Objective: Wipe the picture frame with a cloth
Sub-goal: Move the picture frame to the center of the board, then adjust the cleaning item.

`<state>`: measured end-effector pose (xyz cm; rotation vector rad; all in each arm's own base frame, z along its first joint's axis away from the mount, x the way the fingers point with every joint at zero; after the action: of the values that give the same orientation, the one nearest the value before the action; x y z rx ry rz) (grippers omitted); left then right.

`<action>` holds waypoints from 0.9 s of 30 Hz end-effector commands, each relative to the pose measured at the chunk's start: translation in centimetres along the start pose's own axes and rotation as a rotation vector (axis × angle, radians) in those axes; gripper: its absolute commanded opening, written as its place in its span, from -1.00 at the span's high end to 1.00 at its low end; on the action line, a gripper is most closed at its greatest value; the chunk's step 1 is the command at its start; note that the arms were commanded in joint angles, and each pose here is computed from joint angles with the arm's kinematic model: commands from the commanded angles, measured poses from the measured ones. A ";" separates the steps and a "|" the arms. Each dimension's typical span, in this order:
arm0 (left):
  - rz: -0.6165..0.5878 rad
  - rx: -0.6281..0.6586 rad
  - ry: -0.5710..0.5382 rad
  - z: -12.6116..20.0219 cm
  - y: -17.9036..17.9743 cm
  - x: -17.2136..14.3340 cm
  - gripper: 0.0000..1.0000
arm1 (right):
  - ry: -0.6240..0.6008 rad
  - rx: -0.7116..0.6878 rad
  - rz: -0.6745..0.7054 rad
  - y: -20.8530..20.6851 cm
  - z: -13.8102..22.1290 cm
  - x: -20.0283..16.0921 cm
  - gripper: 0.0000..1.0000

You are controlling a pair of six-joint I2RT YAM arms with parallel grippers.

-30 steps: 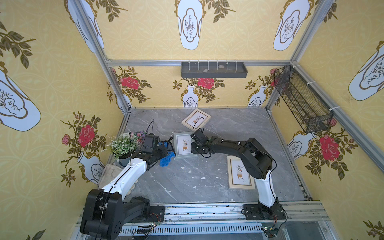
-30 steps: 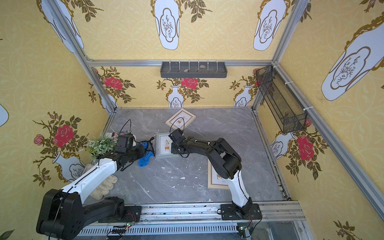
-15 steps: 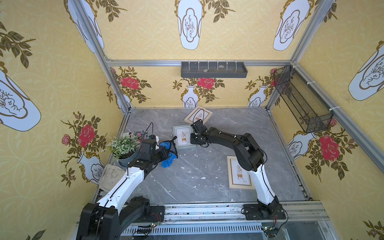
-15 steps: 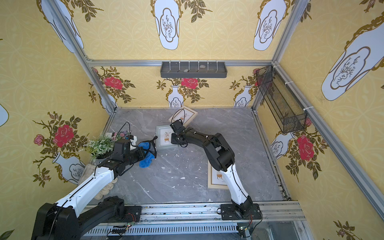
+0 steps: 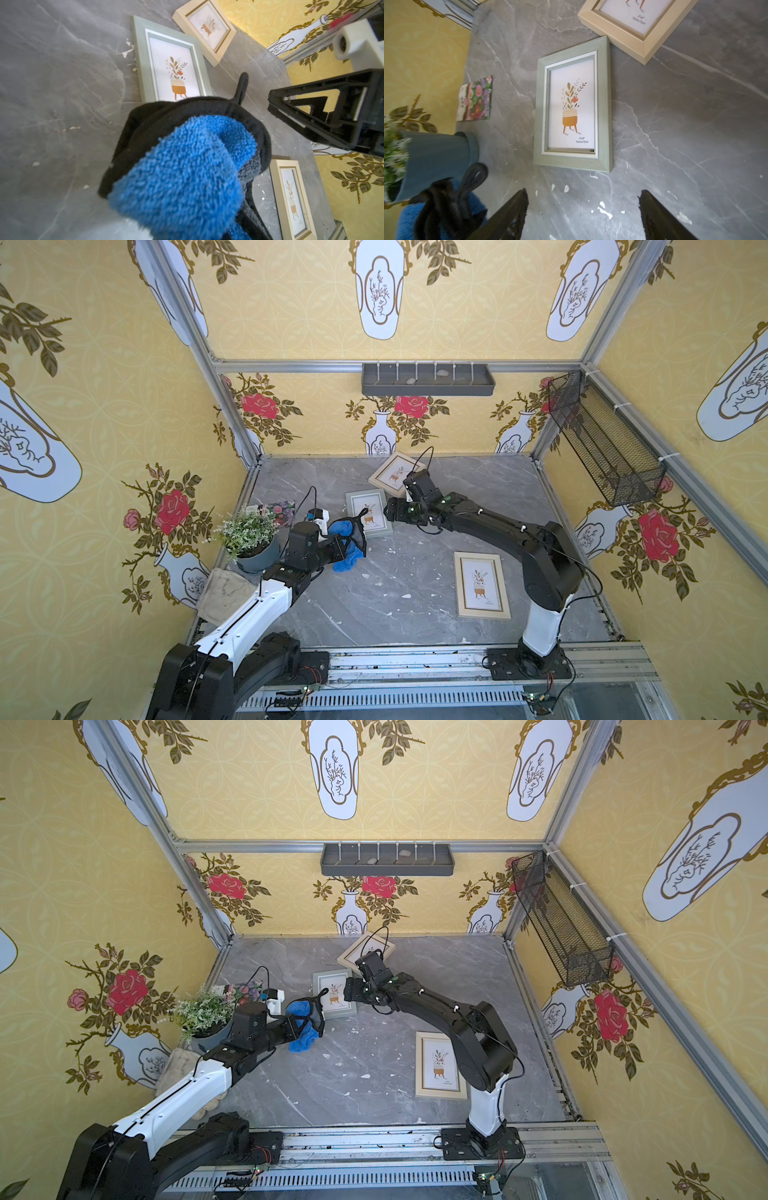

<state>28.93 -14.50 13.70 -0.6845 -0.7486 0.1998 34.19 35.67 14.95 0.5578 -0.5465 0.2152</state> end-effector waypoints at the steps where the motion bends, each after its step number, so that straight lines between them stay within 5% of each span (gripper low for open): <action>1: -0.038 -0.079 -0.068 -0.2 -2.1 1.2 1.00 | -0.048 0.146 -0.053 1.6 2.2 0.3 -0.76; 10: -0.117 -0.279 -0.085 -1.0 -7.9 0.9 1.00 | -0.221 0.510 -0.041 4.5 9.0 -1.3 -0.93; 22: -0.200 -0.480 -0.033 -1.4 -14.7 -0.6 1.00 | -0.227 0.632 -0.003 6.0 10.0 -2.6 -0.90; 27: -0.237 -0.551 0.007 -1.3 -16.7 -2.0 1.00 | -0.228 0.618 0.006 6.2 9.7 -2.4 -0.70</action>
<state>27.88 -27.63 21.05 -1.0430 -0.8546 -0.1699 25.68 34.96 21.94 1.1544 -0.6578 0.3054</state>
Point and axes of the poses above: each gripper's point midway between its finger pads, its own z axis back along the fingers, its own y axis along the line the jaws close on, x = y × z, the point moved 1 cm from there along z, back along the fingers, and after that the axes turned 6 degrees about z, right-handed, at the moved point
